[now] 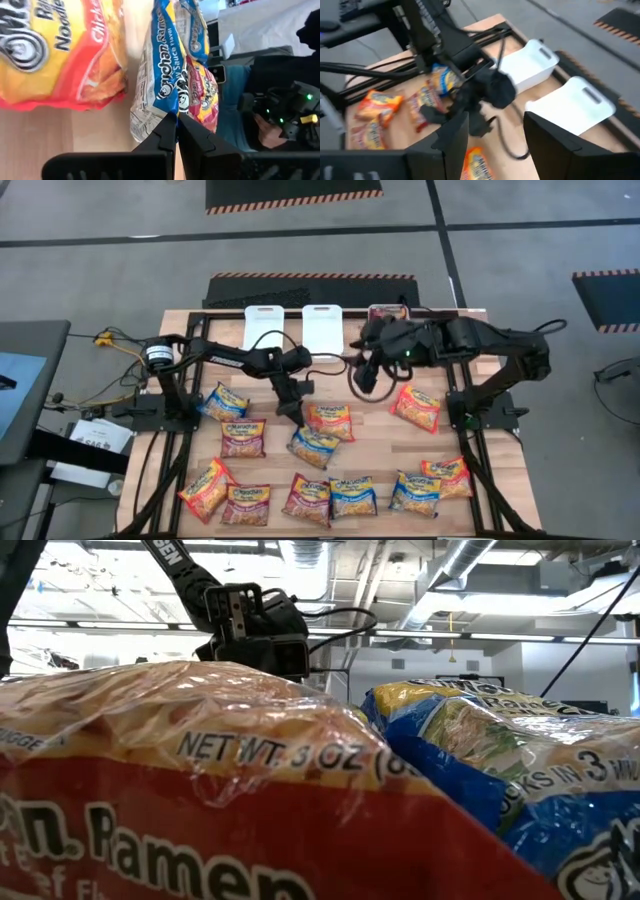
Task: Sort Maruchan noodles
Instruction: Put the blue noodle pack into the middle white bin
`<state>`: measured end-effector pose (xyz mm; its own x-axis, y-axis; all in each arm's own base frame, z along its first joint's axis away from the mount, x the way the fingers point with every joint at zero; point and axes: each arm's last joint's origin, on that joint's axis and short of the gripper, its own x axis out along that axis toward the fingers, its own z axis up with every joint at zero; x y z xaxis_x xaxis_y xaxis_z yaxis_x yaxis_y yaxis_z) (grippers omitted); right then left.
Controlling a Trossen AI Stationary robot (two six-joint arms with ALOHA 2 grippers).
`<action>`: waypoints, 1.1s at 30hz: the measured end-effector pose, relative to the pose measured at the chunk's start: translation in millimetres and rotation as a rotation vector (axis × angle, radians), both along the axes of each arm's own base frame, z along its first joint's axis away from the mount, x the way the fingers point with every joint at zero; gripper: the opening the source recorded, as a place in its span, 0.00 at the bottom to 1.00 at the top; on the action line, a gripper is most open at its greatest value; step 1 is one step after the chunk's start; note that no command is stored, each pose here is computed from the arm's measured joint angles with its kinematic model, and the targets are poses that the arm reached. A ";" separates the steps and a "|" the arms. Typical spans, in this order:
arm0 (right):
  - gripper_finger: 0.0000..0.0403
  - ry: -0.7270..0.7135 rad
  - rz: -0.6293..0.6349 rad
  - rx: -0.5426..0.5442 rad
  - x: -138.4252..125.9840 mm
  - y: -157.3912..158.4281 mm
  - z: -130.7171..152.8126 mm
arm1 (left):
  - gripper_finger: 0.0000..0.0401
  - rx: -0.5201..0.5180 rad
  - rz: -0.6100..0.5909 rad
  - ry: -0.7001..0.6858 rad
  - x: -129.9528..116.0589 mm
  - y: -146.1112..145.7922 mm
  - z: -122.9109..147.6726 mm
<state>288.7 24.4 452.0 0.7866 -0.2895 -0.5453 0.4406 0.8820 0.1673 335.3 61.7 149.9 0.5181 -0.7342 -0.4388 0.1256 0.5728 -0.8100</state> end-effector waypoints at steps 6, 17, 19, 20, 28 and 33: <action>0.54 0.030 0.005 0.097 10.6 26.1 -35.1 | 0.00 -0.009 -0.037 -0.032 -1.0 -0.8 1.4; 0.53 0.010 0.058 0.207 20.4 64.6 -84.3 | 0.00 -0.018 -0.078 -0.065 -2.1 -1.7 1.6; 0.53 0.033 0.086 0.223 21.3 68.2 -96.5 | 0.00 -0.029 -0.087 -0.069 -2.2 -1.9 1.8; 0.53 0.038 0.094 0.227 22.1 69.5 -103.6 | 0.00 -0.033 -0.089 -0.071 -2.3 -2.0 1.9; 0.53 0.016 0.184 0.195 29.0 71.5 -137.7 | 0.00 -0.039 -0.111 -0.097 -2.2 -2.3 2.3; 0.53 0.035 0.216 0.167 32.9 68.2 -148.0 | 0.00 -0.047 -0.111 -0.092 -2.1 -2.7 2.5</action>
